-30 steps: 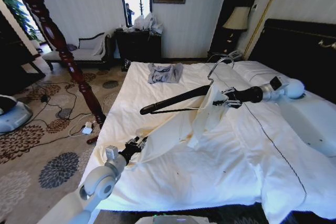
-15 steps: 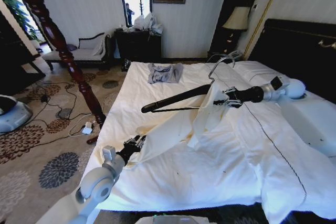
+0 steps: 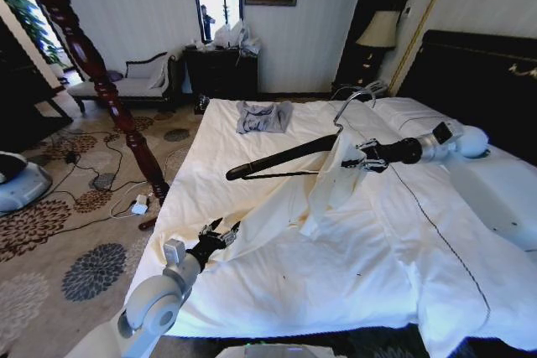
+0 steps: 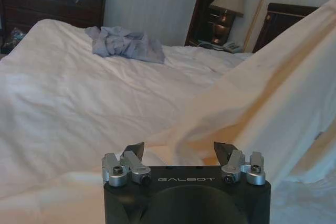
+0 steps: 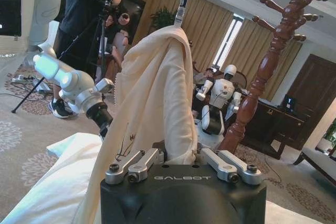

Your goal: Pick up the clothes from the bed and hang them on the clothes hanger.

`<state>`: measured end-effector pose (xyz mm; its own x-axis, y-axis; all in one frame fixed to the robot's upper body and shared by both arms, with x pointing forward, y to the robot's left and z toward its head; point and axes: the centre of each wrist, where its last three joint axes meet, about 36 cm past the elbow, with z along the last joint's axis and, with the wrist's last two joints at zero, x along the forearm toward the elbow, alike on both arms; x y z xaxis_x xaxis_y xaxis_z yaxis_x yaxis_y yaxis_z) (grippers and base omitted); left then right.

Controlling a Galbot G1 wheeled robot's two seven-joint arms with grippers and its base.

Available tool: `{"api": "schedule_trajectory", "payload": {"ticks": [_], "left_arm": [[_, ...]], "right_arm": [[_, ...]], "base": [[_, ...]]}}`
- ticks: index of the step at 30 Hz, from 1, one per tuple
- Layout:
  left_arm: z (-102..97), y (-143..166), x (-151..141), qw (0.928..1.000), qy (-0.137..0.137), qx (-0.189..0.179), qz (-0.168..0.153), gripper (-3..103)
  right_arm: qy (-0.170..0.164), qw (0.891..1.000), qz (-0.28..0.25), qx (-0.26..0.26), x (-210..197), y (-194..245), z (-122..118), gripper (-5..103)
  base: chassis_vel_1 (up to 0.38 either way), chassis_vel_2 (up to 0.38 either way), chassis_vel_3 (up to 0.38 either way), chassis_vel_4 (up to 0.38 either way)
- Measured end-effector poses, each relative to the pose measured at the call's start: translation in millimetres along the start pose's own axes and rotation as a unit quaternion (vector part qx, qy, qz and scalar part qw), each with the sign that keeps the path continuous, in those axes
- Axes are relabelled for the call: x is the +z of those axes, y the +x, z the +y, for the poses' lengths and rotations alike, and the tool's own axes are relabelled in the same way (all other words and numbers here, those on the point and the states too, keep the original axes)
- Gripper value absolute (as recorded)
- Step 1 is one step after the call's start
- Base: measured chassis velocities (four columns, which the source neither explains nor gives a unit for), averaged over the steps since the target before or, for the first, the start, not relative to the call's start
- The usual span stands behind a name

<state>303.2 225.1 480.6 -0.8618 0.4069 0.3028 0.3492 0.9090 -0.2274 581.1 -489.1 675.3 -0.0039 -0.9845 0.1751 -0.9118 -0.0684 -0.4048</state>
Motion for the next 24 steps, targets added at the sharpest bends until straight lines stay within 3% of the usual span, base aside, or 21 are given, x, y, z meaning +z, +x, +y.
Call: {"api": "schedule_trajectory", "payload": {"ticks": [8,24], "left_arm": [[2.8,-4.8,-3.2,0.9998,0.014,0.0,-0.013,76],[-0.1,-30.7,23.7,0.9997,0.021,0.006,0.006,78]], "right_arm": [[0.002,1.0,-0.002,0.001,-2.6,1.6,0.1,19],[0.001,1.0,-0.006,-0.001,0.9,-2.7,-1.8,19]], "base": [[0.0,0.0,0.0,0.0],[0.0,0.0,0.0,0.0]]}}
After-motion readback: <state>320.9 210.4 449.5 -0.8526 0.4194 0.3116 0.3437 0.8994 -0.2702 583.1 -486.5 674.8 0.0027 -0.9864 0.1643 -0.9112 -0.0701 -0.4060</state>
